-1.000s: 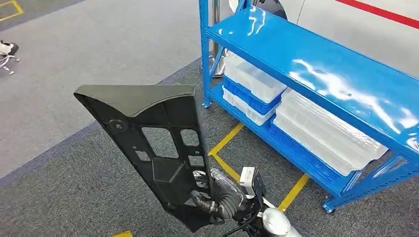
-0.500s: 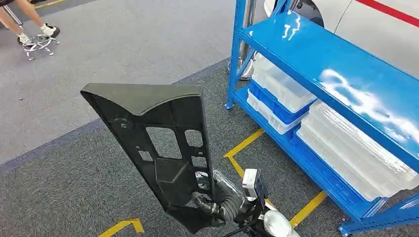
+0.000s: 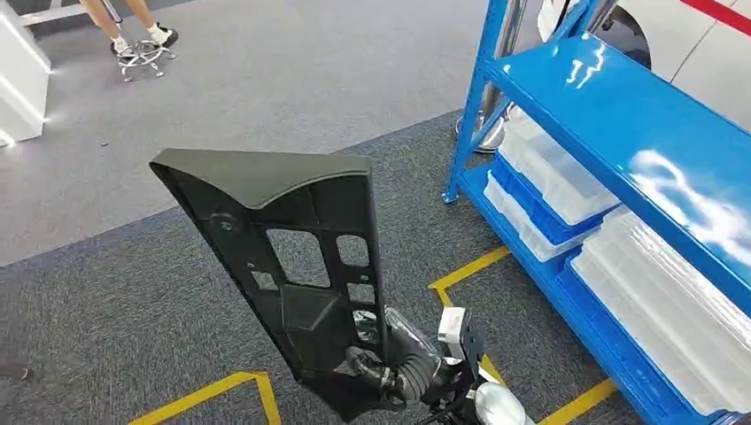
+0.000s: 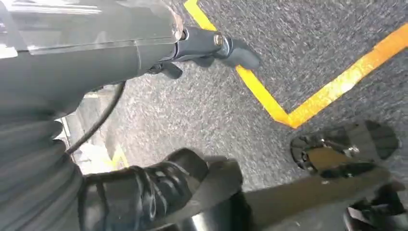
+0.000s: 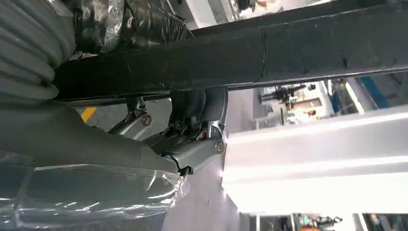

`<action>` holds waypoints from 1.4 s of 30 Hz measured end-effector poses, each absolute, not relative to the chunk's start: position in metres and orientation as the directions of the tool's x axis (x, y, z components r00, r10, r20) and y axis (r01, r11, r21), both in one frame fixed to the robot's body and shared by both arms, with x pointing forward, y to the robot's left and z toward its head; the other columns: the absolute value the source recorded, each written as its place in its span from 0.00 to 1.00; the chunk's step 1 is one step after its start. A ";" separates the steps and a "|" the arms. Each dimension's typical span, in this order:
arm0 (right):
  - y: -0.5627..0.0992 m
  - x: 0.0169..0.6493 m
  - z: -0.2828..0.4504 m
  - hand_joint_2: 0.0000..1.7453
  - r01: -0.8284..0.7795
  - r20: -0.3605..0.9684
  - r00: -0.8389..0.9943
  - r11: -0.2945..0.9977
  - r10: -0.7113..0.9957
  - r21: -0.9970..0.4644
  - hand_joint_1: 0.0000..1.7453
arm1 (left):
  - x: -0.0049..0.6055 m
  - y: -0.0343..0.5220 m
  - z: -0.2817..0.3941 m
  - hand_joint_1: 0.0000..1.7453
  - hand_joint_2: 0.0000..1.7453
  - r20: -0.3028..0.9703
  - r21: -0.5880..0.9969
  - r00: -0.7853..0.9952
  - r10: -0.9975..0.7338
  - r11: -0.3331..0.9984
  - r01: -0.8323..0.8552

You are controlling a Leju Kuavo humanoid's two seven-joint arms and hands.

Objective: Take the parts from the cabinet and place them on the table.

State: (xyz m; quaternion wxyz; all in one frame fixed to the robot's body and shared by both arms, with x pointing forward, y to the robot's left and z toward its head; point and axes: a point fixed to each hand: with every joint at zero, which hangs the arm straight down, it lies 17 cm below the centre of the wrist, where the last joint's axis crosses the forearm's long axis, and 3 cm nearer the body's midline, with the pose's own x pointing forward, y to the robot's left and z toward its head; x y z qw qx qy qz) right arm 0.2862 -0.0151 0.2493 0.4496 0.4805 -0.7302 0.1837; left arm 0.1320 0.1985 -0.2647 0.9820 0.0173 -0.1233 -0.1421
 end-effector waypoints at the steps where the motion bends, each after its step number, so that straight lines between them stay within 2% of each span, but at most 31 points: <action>1: -0.015 0.286 0.249 1.00 -0.867 0.833 -0.134 0.470 -0.537 0.164 1.00 | 0.131 0.199 -0.265 0.00 1.00 0.236 0.069 0.929 -0.283 0.959 0.275; 42: -0.001 0.309 0.255 1.00 -0.932 0.816 -0.041 0.317 -0.576 0.176 1.00 | 0.159 0.198 -0.258 0.00 1.00 0.276 0.026 0.933 -0.233 0.972 0.236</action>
